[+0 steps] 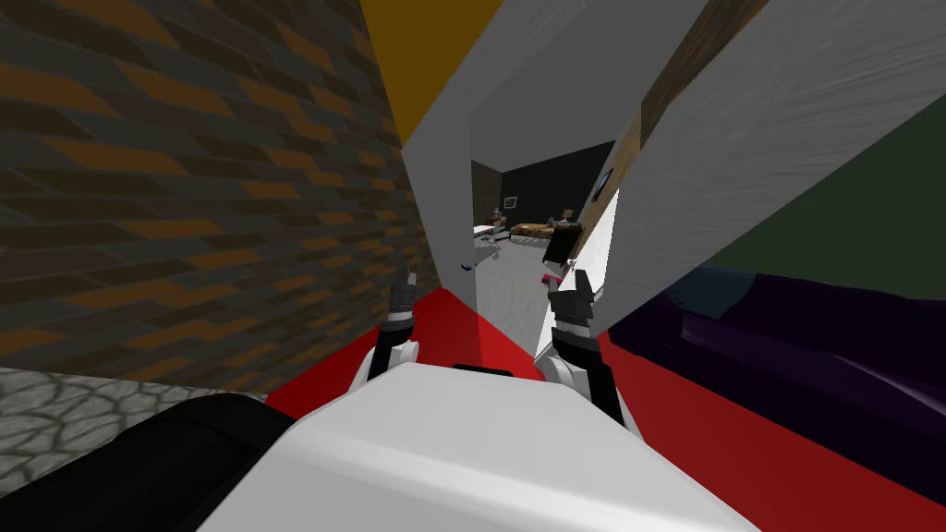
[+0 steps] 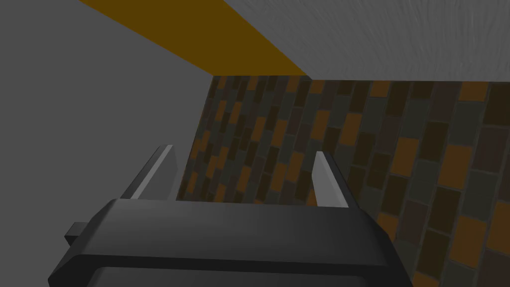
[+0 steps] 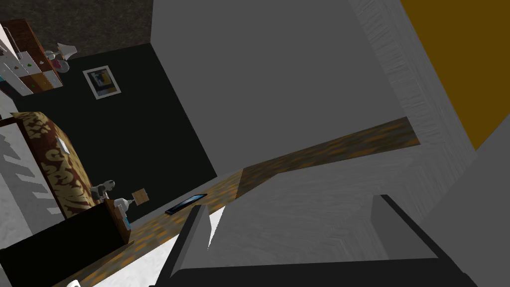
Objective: Push the door open
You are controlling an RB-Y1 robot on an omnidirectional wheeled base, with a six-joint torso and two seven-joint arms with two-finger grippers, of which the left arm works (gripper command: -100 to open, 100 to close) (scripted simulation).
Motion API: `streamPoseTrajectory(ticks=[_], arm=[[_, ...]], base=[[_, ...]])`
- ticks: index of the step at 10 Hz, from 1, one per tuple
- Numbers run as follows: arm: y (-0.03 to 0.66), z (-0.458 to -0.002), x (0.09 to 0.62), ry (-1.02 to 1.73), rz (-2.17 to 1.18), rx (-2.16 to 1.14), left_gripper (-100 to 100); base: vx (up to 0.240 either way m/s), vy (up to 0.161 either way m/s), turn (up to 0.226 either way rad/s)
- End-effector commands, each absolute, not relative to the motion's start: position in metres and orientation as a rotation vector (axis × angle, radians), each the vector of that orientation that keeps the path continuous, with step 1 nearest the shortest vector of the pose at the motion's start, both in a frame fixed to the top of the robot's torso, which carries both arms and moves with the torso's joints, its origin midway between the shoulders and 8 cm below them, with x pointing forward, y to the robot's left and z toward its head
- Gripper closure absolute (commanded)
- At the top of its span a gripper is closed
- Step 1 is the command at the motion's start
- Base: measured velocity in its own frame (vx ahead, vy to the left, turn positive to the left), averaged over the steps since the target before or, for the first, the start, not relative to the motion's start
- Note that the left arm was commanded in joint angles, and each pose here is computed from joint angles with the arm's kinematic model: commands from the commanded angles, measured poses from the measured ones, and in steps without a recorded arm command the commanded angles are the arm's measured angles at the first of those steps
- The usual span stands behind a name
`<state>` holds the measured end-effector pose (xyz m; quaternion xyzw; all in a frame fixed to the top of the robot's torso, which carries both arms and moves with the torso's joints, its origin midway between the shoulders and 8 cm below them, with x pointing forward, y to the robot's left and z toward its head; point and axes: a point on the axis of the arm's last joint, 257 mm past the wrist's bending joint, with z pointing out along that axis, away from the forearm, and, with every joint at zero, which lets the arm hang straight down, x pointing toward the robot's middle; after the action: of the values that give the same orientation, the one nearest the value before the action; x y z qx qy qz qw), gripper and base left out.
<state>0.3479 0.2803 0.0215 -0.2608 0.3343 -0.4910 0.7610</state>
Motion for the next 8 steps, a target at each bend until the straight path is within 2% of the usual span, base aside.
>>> streamPoseTrajectory(ticks=[1,6,8], arm=[[0.277,0.010,0.354,0.746,-1.082,-0.579,-100],[0.267,-0.030,0.374,0.809,-1.127,-0.621,-100],[0.262,-0.045,0.380,0.833,-1.143,-0.638,-100]], base=[[0.079,0.022,-0.052],[0.142,0.081,-0.080],[0.088,0.066,-0.068]])
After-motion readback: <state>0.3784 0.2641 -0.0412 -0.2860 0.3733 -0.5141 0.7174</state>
